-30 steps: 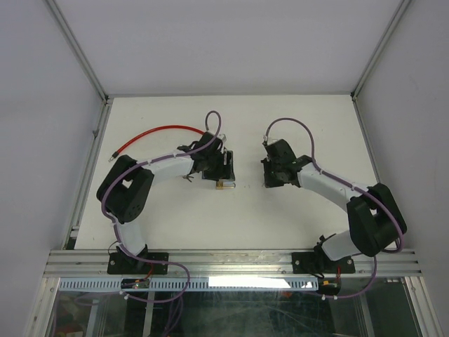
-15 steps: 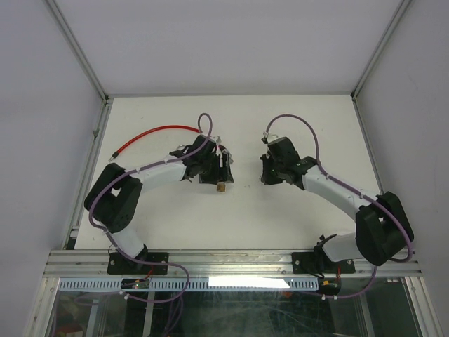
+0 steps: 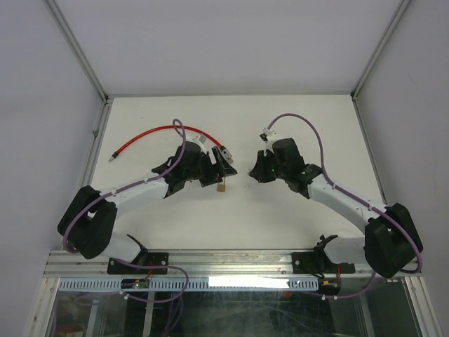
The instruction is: Unlock with the key
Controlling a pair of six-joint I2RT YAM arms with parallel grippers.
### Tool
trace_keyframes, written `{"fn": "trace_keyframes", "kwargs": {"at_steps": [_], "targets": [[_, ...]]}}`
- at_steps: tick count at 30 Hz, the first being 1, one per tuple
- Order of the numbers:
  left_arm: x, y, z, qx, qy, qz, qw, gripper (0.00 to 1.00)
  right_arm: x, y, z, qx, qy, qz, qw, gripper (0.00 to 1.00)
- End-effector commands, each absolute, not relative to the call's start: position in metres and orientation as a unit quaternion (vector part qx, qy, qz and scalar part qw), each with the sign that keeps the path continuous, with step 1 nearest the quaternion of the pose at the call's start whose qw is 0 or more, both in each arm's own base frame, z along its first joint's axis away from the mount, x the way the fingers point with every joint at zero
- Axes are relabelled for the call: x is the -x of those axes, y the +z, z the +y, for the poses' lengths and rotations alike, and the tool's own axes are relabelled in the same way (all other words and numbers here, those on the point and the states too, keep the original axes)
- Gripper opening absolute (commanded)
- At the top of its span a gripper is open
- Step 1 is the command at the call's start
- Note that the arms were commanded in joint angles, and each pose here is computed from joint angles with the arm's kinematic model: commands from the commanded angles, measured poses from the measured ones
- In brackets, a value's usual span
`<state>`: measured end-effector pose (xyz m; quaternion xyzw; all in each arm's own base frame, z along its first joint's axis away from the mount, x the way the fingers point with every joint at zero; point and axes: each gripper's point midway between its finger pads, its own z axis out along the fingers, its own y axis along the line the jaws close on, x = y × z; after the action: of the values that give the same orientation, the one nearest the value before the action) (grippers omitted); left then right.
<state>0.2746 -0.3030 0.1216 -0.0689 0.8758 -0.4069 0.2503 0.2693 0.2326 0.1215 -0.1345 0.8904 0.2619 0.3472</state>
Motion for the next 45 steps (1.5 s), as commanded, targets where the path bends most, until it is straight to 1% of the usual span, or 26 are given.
{"fn": "trace_keyframes", "kwargs": {"at_steps": [1, 5, 8, 14, 22, 27, 29, 34, 36, 39, 45], "targets": [[-0.285, 0.176, -0.310, 0.139, -0.499, 0.813, 0.264, 0.79, -0.273, 0.156, 0.259, 0.145, 0.327, 0.847, 0.394, 0.00], [-0.286, 0.180, -0.302, 0.163, -0.500, 0.805, 0.276, 0.79, -0.275, 0.141, 0.252, 0.131, 0.293, 0.866, 0.383, 0.00], [-0.289, 0.174, -0.291, 0.171, -0.475, 0.811, 0.294, 0.79, -0.271, 0.117, 0.244, 0.133, 0.266, 0.885, 0.357, 0.00], [-0.287, 0.164, -0.271, 0.173, -0.433, 0.824, 0.323, 0.81, -0.258, 0.074, 0.235, 0.140, 0.244, 0.906, 0.317, 0.00], [-0.287, 0.159, -0.243, 0.186, -0.375, 0.833, 0.361, 0.84, -0.236, 0.044, 0.216, 0.141, 0.204, 0.932, 0.265, 0.00], [-0.285, 0.156, -0.236, 0.183, -0.361, 0.837, 0.368, 0.85, -0.219, 0.033, 0.198, 0.126, 0.164, 0.953, 0.221, 0.09], [-0.284, 0.154, -0.234, 0.183, -0.357, 0.839, 0.368, 0.86, -0.214, 0.034, 0.194, 0.123, 0.153, 0.957, 0.212, 0.16], [-0.281, 0.150, -0.232, 0.184, -0.354, 0.841, 0.364, 0.87, -0.217, 0.050, 0.200, 0.130, 0.146, 0.955, 0.222, 0.36], [-0.281, 0.149, -0.232, 0.186, -0.356, 0.842, 0.360, 0.87, -0.222, 0.055, 0.201, 0.130, 0.135, 0.955, 0.228, 0.41], [-0.281, 0.149, -0.230, 0.188, -0.357, 0.842, 0.360, 0.87, -0.232, 0.058, 0.200, 0.120, 0.112, 0.959, 0.233, 0.44], [-0.280, 0.147, -0.226, 0.190, -0.355, 0.842, 0.360, 0.88, -0.237, 0.052, 0.204, 0.118, 0.089, 0.965, 0.218, 0.44]]}}
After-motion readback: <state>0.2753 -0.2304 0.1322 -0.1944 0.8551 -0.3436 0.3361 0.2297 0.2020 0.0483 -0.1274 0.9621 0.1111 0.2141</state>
